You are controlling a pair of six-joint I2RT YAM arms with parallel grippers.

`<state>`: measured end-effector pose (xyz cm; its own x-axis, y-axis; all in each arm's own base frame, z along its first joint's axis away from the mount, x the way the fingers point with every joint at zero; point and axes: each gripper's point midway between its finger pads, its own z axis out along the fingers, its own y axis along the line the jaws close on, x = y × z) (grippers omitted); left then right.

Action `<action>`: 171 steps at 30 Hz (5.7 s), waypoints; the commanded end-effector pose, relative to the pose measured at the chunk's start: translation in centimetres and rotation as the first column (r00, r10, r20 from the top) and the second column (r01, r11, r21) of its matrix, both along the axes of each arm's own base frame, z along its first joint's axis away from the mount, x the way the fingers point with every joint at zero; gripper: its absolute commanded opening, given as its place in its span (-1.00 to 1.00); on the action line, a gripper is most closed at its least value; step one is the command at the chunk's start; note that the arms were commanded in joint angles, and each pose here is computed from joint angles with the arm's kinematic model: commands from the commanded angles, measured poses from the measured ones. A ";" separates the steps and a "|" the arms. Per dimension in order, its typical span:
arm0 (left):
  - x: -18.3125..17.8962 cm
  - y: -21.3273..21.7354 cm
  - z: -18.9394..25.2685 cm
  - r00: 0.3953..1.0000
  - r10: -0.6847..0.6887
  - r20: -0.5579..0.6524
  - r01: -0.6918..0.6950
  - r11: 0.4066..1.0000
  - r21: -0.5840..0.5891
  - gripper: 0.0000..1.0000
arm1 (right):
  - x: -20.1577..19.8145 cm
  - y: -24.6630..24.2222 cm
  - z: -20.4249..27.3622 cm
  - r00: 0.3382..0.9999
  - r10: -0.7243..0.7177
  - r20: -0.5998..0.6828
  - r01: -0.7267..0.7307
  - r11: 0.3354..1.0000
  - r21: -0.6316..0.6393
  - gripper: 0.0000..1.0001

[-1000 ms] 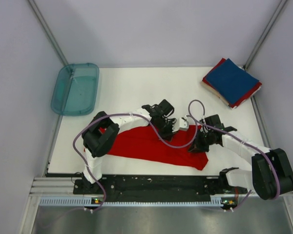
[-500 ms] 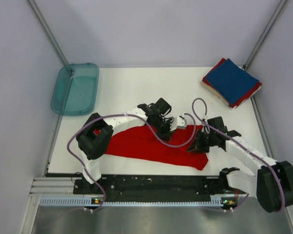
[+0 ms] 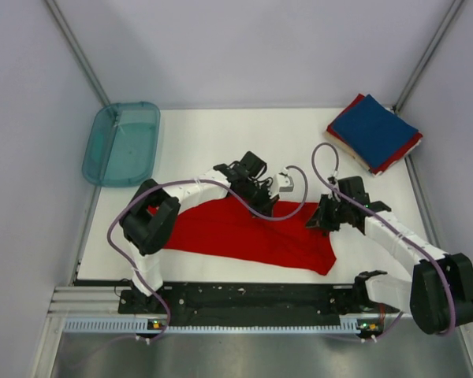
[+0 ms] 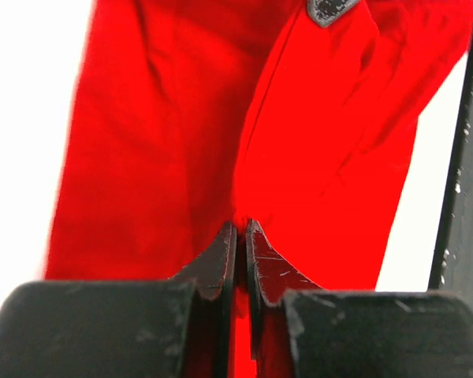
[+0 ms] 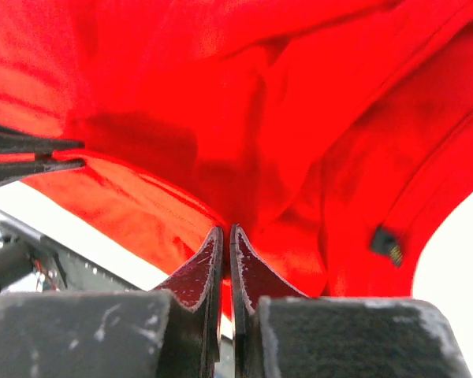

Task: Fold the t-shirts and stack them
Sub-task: Fold the other side of the tshirt into a rectangle, then rotate the tshirt 80 degrees, then grab the bottom of the folded rectangular tshirt with both arms, then fold the folded rectangular tshirt in 1/3 of the way

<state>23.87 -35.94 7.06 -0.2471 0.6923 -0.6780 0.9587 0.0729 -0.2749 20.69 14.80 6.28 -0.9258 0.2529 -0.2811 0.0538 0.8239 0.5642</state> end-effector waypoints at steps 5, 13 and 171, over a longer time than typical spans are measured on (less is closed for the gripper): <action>3.9 -1.1 -1.6 0.979 0.201 0.013 -0.201 0.979 0.028 -0.99 | 7.6 -1.0 1.3 0.972 0.007 0.235 0.009 0.998 -0.069 -1.00; 5.3 -0.5 -1.5 0.958 0.282 0.049 -0.283 0.958 0.034 -0.91 | 8.6 -1.1 0.4 0.968 0.034 0.247 -0.010 0.995 -0.098 -1.00; -4.2 21.3 2.5 0.955 -0.160 0.250 0.070 0.940 0.334 -1.00 | -5.9 19.0 6.0 -0.105 0.816 0.569 -0.739 0.319 -0.594 -1.00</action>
